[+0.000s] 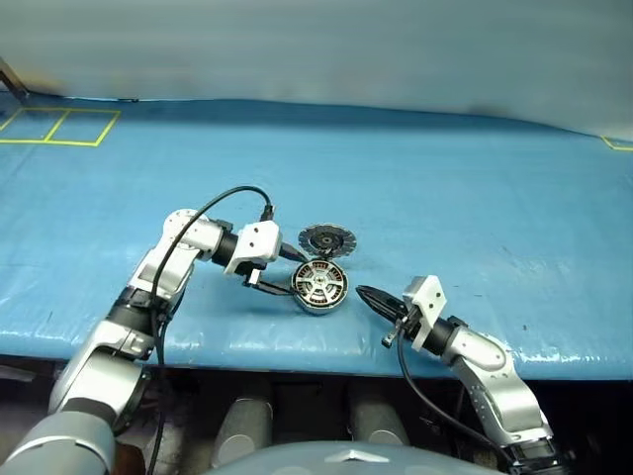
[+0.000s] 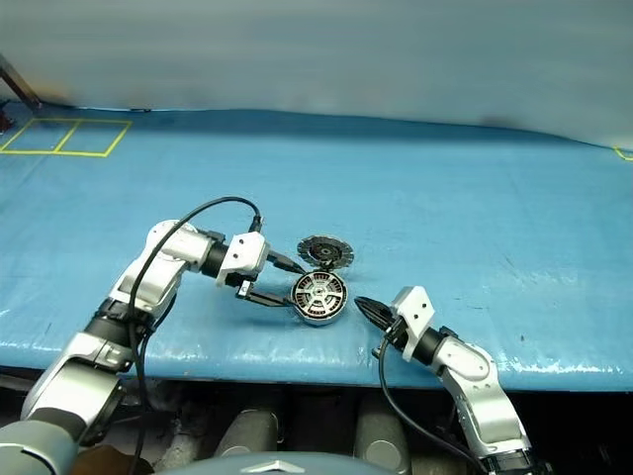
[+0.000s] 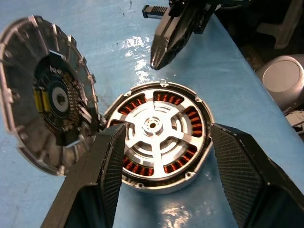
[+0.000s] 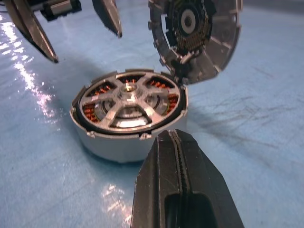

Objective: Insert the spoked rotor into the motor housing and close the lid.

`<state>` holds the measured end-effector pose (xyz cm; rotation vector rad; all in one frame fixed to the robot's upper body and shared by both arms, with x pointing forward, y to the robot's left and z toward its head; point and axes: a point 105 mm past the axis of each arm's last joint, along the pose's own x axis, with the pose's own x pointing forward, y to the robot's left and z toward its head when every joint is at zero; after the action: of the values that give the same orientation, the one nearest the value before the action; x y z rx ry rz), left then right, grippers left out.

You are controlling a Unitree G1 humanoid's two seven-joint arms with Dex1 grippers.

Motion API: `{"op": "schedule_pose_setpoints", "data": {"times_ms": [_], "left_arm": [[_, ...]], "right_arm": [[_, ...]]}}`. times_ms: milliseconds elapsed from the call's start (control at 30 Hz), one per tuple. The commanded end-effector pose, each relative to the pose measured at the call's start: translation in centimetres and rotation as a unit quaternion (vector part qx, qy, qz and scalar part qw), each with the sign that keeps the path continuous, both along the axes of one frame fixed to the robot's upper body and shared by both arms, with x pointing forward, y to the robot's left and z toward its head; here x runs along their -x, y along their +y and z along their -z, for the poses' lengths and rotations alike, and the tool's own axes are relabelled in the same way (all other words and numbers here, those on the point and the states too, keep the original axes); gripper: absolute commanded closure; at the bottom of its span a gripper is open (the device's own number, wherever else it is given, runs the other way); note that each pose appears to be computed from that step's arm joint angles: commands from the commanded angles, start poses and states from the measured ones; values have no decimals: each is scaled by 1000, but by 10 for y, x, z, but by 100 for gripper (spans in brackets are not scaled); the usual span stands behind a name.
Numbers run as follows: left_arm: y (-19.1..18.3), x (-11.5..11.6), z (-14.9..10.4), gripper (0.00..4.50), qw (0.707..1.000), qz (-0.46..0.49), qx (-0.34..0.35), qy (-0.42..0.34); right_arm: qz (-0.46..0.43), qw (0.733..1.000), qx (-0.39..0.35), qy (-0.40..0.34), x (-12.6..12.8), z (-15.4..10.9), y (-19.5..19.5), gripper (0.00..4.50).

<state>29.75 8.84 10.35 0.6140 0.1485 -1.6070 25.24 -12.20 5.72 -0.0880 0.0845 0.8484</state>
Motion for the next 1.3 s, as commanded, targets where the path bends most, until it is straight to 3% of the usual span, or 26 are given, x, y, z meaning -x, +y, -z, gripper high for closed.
{"op": "schedule_pose_setpoints", "data": {"times_ms": [33,400,600,967,1100,1300], "left_arm": [[5,1,-15,154,999,-22,27,-25],[20,5,3,154,988,-130,80,-7],[27,9,11,154,975,-191,114,3],[21,19,21,154,963,-226,144,22],[20,20,22,154,961,-231,148,26],[21,22,28,154,959,-241,147,32]], "right_arm": [[-16,1000,-13,-23,-3,-20,8,450],[-63,998,2,-22,-24,-25,43,450],[-81,997,20,-7,-25,-15,60,450],[-50,992,107,43,-26,23,49,450],[-67,995,73,31,-20,12,55,450],[-61,998,-1,-26,-21,-36,44,450]]}}
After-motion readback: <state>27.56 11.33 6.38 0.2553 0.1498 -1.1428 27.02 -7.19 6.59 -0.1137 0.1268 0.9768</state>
